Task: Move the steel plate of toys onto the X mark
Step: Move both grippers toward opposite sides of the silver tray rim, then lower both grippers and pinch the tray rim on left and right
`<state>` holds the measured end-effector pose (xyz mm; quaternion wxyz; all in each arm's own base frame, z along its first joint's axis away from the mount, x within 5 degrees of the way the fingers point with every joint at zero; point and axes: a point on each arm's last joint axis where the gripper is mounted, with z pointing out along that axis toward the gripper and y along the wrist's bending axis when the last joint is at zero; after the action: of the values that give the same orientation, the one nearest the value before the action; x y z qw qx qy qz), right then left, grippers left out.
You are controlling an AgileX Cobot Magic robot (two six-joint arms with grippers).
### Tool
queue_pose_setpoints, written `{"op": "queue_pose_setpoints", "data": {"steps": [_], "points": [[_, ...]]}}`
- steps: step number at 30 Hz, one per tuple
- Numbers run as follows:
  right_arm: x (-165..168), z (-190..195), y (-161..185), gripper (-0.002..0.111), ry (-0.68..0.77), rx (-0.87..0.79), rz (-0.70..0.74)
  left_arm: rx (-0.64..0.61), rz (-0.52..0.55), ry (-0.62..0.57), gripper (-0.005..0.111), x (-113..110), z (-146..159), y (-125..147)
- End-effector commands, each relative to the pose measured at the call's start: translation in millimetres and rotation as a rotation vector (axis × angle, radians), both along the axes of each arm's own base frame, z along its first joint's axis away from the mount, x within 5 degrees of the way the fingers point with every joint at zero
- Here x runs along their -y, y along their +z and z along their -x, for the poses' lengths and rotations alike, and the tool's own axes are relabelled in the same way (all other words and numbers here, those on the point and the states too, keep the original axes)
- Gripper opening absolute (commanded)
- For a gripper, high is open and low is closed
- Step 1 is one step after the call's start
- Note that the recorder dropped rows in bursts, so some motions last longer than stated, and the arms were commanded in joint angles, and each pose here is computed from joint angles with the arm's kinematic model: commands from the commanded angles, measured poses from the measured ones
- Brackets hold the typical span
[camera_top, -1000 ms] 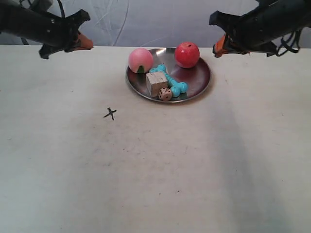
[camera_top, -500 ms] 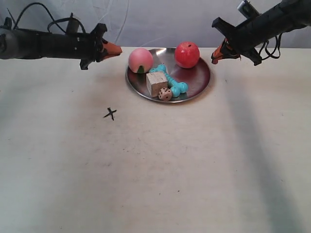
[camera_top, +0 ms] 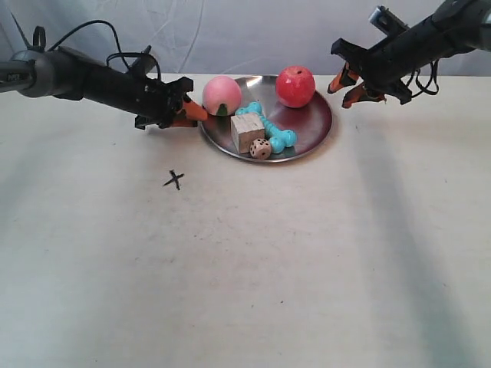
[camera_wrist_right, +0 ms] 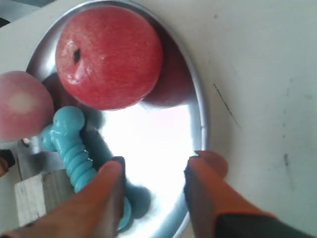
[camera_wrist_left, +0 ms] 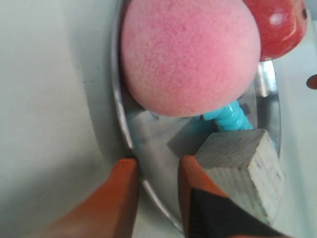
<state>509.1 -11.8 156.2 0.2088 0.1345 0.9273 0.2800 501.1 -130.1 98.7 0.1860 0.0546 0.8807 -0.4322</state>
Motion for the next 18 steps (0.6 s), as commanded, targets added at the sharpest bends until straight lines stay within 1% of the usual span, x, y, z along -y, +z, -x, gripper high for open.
{"op": "queue_pose_setpoints", "data": {"steps": [1, 5, 10, 13, 18], "points": [[4.9, -1.8, -4.2, 0.051, 0.005, 0.012, 0.041, -0.019, -0.074, 0.03, 0.029, 0.4, -2.7, 2.6], [5.4, -2.7, -15.5, 0.047, 0.002, -0.006, 0.042, -0.009, -0.116, 0.059, 0.029, -2.9, -5.1, 0.2], [3.7, -5.3, -34.1, 0.047, -0.021, -0.03, 0.012, -0.005, -0.123, 0.093, 0.029, -2.4, -7.3, -0.1], [-0.5, -6.9, -42.8, 0.047, -0.04, -0.042, -0.032, 0.007, -0.134, 0.09, 0.029, 5.9, -6.4, -0.5], [-16.4, -6.7, -56.3, 0.047, -0.012, -0.069, -0.038, 0.025, -0.154, 0.073, 0.029, 18.5, -4.0, -1.2]]}}
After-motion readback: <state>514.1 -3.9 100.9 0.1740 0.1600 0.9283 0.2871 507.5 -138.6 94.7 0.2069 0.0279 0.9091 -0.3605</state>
